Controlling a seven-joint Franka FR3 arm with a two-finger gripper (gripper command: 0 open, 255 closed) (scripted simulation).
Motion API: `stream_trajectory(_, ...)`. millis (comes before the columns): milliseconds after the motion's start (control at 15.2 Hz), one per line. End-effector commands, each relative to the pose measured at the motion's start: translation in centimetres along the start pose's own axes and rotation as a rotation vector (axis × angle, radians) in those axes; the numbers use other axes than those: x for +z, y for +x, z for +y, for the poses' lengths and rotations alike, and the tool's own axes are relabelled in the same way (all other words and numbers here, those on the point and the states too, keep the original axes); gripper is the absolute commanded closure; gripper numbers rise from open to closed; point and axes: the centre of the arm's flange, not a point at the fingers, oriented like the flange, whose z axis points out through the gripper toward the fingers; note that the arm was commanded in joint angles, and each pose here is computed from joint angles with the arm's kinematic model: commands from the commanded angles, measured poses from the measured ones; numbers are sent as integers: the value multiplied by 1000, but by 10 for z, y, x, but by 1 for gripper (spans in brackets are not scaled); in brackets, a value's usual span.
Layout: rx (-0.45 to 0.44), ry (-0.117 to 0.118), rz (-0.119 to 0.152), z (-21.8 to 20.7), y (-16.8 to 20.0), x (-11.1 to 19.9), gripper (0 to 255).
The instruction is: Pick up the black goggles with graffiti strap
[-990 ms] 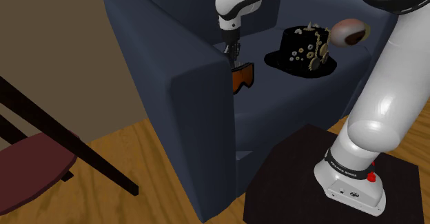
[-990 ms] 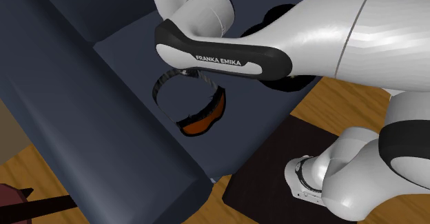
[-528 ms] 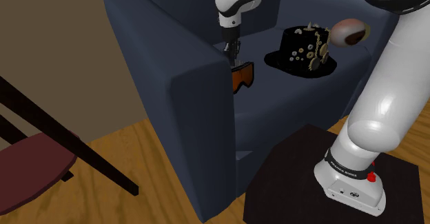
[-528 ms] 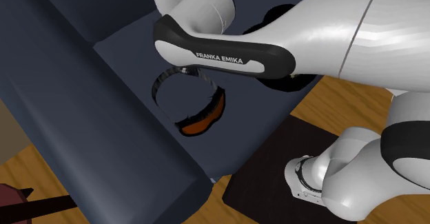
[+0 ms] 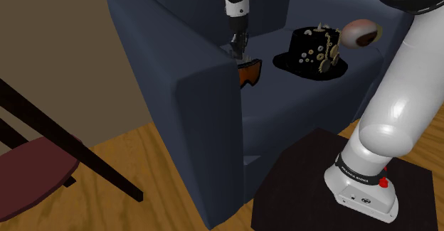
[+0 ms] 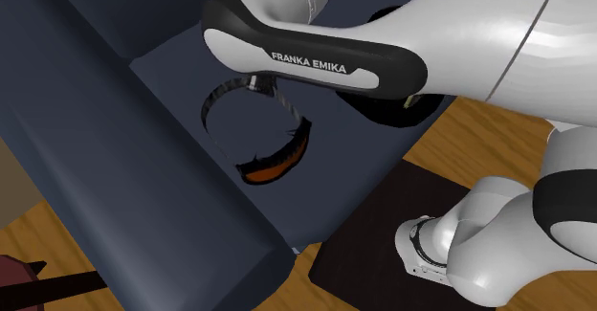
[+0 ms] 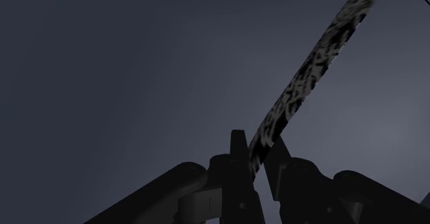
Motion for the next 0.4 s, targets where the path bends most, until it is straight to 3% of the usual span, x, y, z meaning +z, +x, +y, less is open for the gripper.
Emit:
stream_trajectory(0, 0, 0, 0, 0, 0, -11, 255)
stream_trajectory(330, 0, 0, 0, 0, -1, -27, 255)
